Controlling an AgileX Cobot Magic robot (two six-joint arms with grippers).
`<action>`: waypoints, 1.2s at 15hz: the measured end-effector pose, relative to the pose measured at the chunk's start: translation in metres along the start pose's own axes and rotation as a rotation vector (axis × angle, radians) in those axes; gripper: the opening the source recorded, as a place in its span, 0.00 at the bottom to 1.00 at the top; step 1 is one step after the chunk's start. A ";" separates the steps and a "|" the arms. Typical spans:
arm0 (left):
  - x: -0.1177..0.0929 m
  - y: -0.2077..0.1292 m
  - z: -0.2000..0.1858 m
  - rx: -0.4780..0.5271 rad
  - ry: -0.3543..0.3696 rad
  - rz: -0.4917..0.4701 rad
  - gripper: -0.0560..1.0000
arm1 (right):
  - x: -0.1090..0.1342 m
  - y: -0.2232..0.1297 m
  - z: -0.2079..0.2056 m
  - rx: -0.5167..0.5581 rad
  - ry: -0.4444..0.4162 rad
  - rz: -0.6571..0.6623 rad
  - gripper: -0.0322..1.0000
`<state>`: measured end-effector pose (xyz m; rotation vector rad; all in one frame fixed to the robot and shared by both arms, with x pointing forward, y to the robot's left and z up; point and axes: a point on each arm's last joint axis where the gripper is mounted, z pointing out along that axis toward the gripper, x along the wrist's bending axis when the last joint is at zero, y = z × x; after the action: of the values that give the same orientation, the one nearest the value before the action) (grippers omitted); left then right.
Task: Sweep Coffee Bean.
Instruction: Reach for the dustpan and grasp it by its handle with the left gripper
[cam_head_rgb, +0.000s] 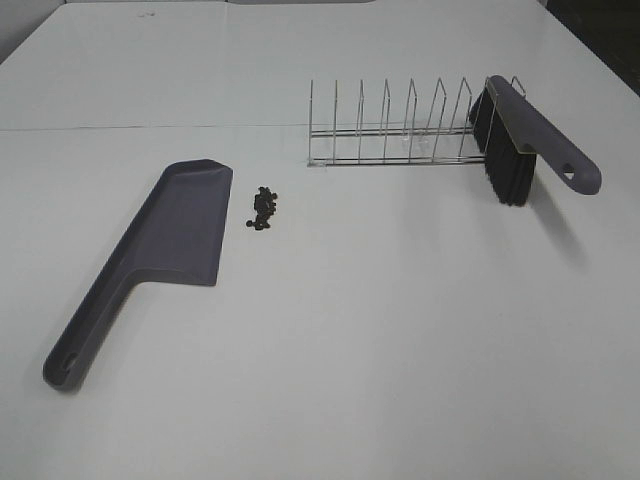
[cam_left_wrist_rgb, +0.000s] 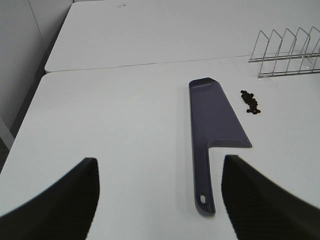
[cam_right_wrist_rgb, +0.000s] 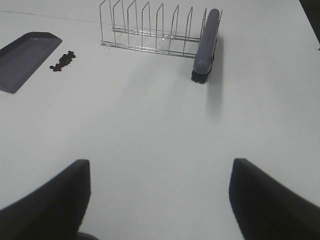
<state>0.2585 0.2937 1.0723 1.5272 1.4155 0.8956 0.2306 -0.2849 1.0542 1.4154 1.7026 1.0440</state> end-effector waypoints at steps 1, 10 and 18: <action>0.001 0.008 0.012 0.019 0.000 -0.013 0.65 | 0.000 0.000 0.000 0.000 0.000 0.000 0.65; 0.007 0.061 0.186 0.590 -0.041 -0.139 0.65 | 0.000 0.000 0.000 0.000 0.000 0.000 0.65; -0.021 0.039 0.291 0.926 -0.121 -0.089 0.65 | 0.000 0.000 0.000 0.000 0.000 0.000 0.65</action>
<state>0.5384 0.2398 0.9975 2.0932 1.9084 0.0373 0.2306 -0.2849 1.0542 1.4154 1.7026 1.0440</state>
